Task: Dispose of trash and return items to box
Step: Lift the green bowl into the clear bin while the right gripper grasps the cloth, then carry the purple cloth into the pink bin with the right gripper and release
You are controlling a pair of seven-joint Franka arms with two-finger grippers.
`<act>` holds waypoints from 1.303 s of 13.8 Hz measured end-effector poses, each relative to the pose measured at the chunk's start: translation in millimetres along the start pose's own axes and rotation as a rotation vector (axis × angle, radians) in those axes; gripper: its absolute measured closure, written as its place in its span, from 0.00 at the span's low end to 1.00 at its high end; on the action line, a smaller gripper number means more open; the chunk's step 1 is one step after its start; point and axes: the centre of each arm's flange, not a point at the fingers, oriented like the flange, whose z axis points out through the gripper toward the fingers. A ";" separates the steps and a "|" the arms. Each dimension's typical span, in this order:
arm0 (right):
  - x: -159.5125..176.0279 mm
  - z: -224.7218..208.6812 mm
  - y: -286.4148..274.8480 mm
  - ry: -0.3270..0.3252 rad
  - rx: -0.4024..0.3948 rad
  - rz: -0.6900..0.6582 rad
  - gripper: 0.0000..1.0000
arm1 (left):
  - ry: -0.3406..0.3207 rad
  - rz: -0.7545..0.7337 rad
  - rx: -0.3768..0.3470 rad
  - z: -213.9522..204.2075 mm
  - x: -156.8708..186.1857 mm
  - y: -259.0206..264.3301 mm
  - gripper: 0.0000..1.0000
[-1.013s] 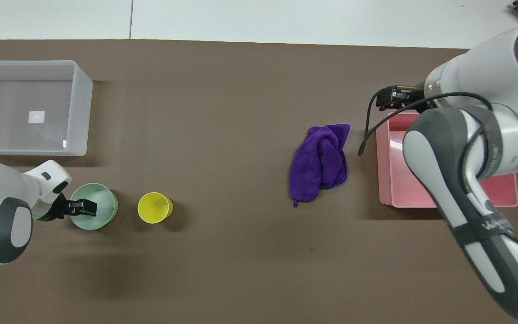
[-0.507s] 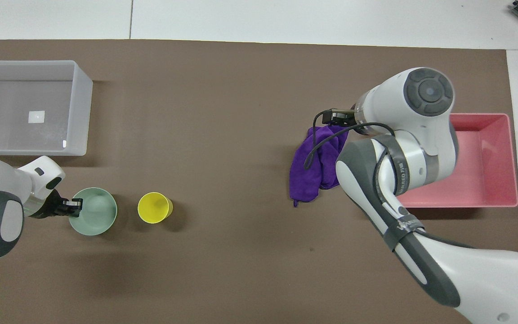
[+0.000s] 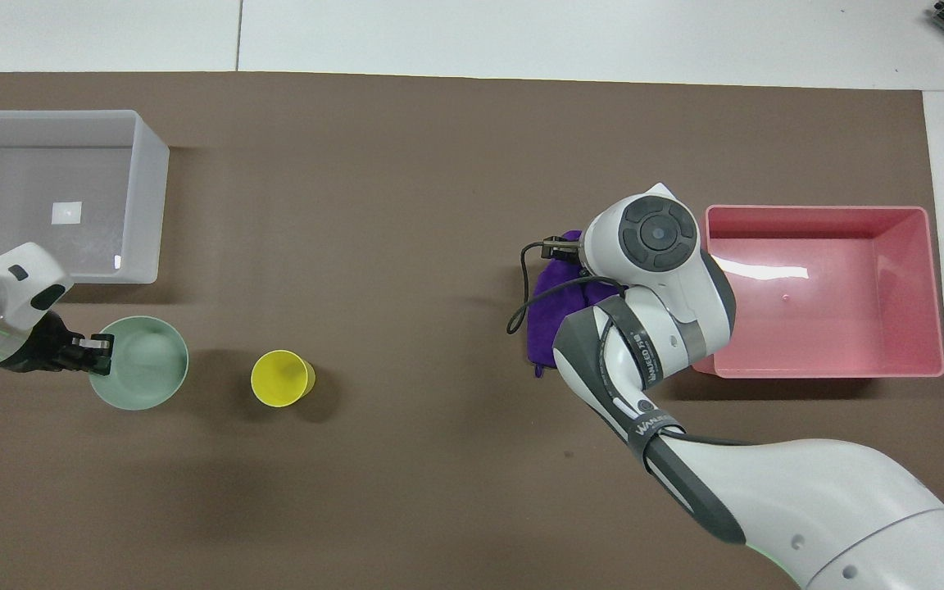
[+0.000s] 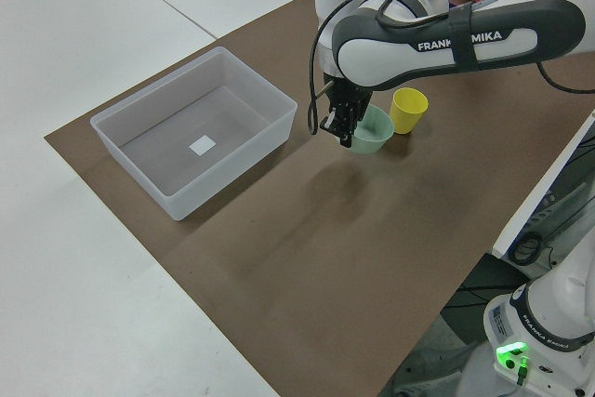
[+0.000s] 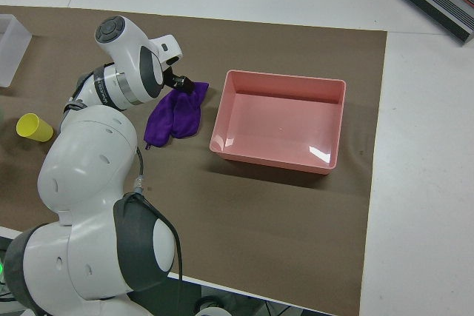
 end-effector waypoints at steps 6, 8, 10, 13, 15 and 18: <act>-11.4 11.1 3.9 0.006 0.008 -0.007 0.31 | 0.122 -0.054 -0.047 -90.0 30.5 -24.0 0.97; -10.5 7.8 4.1 0.011 0.010 -0.006 0.55 | 0.154 -0.090 -0.052 -102.0 53.3 -48.1 0.97; -7.8 -0.4 6.1 0.020 0.012 0.000 0.77 | 0.161 -0.119 -0.057 -98.1 83.3 -71.8 0.97; 3.4 -42.8 24.9 0.030 -0.003 0.033 0.95 | 0.159 -0.147 -0.063 -81.5 114.4 -95.2 0.97; 10.8 -83.8 46.5 0.039 -0.017 0.069 0.95 | 0.204 -0.156 -0.058 -80.0 127.1 -102.5 0.97; 17.0 -141.9 87.3 0.051 -0.039 0.135 0.95 | 0.254 -0.169 -0.052 -65.4 143.4 -112.3 0.97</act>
